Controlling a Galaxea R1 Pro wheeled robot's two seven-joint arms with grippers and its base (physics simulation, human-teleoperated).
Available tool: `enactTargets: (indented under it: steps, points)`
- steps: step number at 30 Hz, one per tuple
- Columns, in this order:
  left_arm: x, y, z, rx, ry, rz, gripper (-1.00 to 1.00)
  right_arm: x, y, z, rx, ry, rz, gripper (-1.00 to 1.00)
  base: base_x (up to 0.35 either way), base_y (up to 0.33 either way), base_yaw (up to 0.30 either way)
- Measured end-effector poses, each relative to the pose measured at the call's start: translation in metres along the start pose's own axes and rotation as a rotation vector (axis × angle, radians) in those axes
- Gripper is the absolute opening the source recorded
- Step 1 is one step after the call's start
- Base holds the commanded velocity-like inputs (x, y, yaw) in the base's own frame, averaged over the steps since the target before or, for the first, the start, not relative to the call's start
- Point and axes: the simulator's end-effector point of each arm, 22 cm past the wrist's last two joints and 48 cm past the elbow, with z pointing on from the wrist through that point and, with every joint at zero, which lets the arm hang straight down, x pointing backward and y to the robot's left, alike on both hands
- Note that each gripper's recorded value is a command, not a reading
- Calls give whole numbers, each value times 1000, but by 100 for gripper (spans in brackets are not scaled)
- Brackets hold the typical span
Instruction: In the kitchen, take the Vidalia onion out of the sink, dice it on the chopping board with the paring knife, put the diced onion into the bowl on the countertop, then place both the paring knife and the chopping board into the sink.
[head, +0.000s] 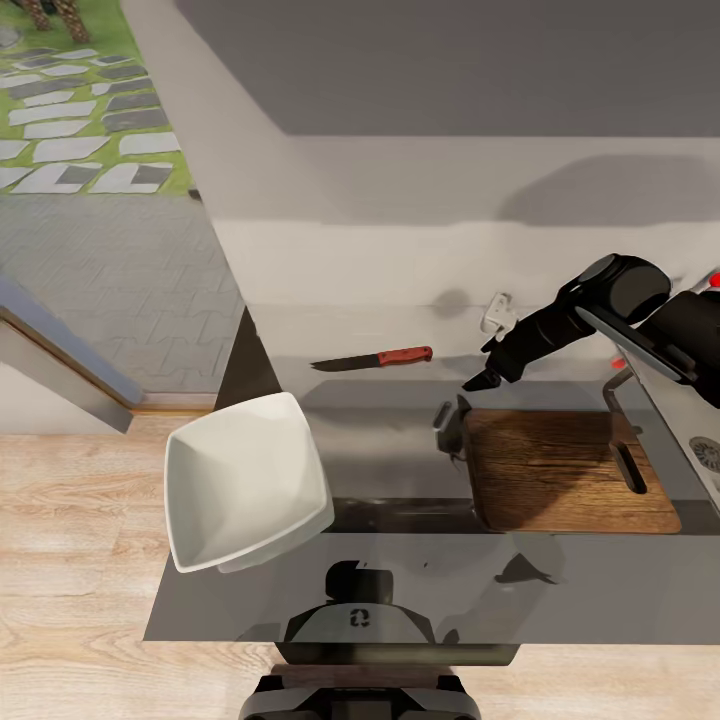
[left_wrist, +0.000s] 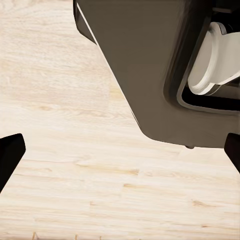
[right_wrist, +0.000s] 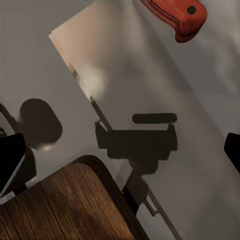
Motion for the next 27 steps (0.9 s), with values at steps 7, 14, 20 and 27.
enactTargets:
  steps: [7, 14, 20, 27]
  points:
    - [0, 0, 0, 0, 0, 0, 100, -29, 8, 17, 54, 11, -107, 100, 0, 0, 0]
    - [0, 0, 0, 0, 0, 0, 100, -71, 33, 41, 47, -5, -178, 100, 0, 0, 0]
    - [0, 0, 0, 0, 0, 0, 100, -81, 25, 52, 110, 22, -214, 100, 0, 0, 0]
    - [22, -13, -3, 19, 32, -12, 100, -69, 14, 53, 136, 39, -197, 100, 0, 0, 0]
